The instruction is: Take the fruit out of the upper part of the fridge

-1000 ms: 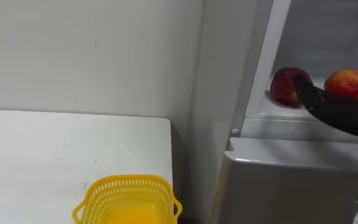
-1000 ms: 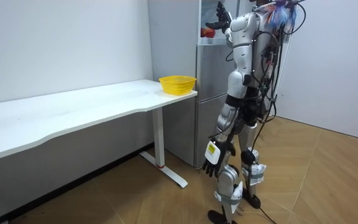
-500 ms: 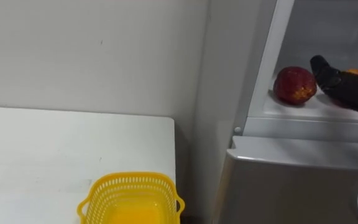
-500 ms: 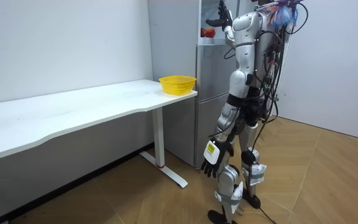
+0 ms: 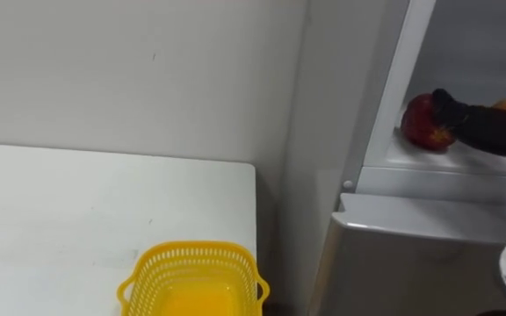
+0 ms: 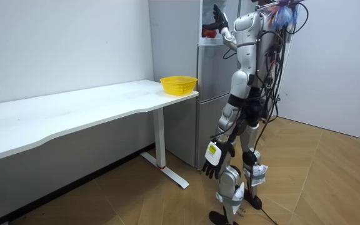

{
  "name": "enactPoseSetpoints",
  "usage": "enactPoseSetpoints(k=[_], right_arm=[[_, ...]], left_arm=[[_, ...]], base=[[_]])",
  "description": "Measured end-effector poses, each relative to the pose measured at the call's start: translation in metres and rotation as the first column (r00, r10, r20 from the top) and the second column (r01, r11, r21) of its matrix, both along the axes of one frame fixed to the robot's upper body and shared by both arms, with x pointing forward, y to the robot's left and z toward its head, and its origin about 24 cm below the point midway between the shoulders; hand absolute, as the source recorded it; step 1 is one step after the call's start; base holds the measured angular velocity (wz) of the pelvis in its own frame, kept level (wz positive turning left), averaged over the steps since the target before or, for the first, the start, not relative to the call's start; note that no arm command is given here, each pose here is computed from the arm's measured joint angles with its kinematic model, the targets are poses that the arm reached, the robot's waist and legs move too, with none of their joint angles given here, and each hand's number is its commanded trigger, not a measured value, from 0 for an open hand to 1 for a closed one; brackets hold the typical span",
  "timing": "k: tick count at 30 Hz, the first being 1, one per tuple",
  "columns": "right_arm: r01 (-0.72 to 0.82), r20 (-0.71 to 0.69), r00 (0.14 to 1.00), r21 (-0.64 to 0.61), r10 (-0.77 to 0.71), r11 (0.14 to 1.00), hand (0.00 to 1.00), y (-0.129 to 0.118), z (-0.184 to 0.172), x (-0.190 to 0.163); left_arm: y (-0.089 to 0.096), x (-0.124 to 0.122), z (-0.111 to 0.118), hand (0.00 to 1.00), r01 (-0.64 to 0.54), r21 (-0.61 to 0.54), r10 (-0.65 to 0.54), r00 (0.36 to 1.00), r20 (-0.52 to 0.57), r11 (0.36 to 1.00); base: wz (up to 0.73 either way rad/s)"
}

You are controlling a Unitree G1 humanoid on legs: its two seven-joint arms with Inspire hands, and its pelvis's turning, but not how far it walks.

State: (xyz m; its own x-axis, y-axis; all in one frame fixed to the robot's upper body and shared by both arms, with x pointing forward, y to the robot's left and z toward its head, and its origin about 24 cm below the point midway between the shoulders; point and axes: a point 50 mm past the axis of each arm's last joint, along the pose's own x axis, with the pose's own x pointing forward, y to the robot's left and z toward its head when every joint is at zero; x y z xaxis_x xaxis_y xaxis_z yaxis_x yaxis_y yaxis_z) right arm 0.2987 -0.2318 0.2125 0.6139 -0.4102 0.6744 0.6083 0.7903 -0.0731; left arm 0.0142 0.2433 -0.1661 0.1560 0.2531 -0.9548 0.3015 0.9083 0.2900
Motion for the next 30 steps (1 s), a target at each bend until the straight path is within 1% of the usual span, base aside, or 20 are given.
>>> enactPoseSetpoints(k=[8,13,20,25,28,30], right_arm=[[-0.008,-0.053,0.999,-0.024,0.007,1.0,0.0,0.0,-0.004,0.004],[-0.027,-0.068,0.997,-0.114,0.019,0.993,0.0,0.003,0.001,0.005],[-0.052,-0.073,0.996,-0.138,0.042,0.989,0.0,0.006,0.005,0.008],[-0.072,-0.099,0.994,-0.205,0.053,0.976,0.0,0.012,0.003,0.009],[-0.069,-0.121,0.992,-0.268,0.037,0.961,0.0,0.011,0.005,0.01],[-0.076,-0.132,0.99,-0.282,0.04,0.956,0.0,0.01,0.006,0.01]], left_arm=[[0.001,0.0,0.0,0.0,-0.003,0.002,0.003,1.0,-0.002,1.0],[0.002,0.0,0.001,0.0,-0.001,0.004,0.001,1.0,0.0,1.0],[0.002,-0.002,0.001,0.0,0.0,0.0,0.0,1.0,-0.004,1.0],[0.005,-0.002,0.001,0.0,0.004,0.005,-0.004,1.0,-0.005,1.0],[0.008,0.002,0.002,0.0,0.01,0.013,-0.01,1.0,0.004,1.0],[0.01,0.003,0.003,0.0,0.012,0.017,-0.012,1.0,0.005,1.0]], base=[[0.0],[0.0],[0.03],[0.0],[0.0],[0.0]])
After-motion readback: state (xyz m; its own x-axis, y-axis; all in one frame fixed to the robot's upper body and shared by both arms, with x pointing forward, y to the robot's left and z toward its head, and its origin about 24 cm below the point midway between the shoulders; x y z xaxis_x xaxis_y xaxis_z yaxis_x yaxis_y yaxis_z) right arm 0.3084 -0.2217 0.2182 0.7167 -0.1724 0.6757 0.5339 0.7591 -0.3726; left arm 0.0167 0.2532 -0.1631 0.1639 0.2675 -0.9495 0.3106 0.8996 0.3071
